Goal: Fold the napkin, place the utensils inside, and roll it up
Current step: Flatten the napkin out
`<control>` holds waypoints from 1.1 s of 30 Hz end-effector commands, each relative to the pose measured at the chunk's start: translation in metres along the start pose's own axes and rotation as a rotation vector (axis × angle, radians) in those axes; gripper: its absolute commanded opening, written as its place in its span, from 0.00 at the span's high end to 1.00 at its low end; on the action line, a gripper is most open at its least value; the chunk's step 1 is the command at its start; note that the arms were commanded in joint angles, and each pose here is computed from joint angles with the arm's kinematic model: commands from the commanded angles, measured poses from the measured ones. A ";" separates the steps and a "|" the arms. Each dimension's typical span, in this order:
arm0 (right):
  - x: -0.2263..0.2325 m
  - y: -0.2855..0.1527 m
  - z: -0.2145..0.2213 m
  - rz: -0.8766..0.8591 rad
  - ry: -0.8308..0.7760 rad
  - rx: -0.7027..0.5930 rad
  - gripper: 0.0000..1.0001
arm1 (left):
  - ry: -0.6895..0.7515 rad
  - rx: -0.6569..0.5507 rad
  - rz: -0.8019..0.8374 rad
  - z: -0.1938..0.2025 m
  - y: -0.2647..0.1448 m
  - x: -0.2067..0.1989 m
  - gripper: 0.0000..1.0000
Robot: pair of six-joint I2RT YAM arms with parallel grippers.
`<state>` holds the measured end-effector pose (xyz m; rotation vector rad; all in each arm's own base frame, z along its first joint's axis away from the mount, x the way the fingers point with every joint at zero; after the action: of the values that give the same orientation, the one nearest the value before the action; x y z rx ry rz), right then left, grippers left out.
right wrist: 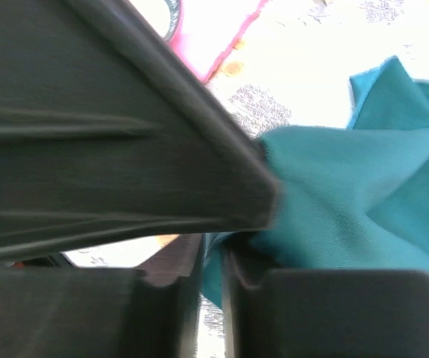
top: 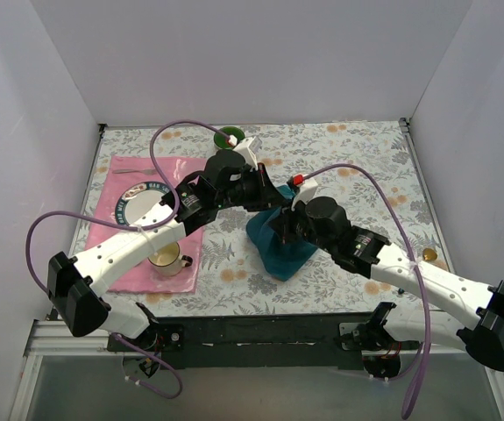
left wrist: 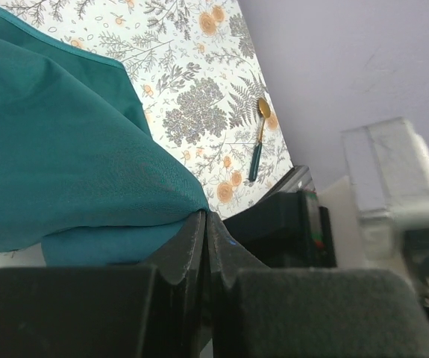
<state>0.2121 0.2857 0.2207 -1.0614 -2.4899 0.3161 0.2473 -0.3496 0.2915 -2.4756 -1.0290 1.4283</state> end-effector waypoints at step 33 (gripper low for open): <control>-0.009 -0.186 -0.126 0.061 -0.486 -0.138 0.99 | 0.206 0.202 0.358 0.080 0.028 0.034 0.03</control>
<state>0.1570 0.1726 0.3646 -1.1410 -2.8998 0.5493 0.2197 -0.3411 0.1784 -2.5379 -0.6868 1.1812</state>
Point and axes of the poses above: each gripper's point midway between its finger pads, its own y axis out along the fingers, its own x axis along the line the jaws close on, z = x × y, the point moved 1 cm from there along -y, back along the fingers, and after that the axes turned 4 degrees about -y, right-handed, at the moved point
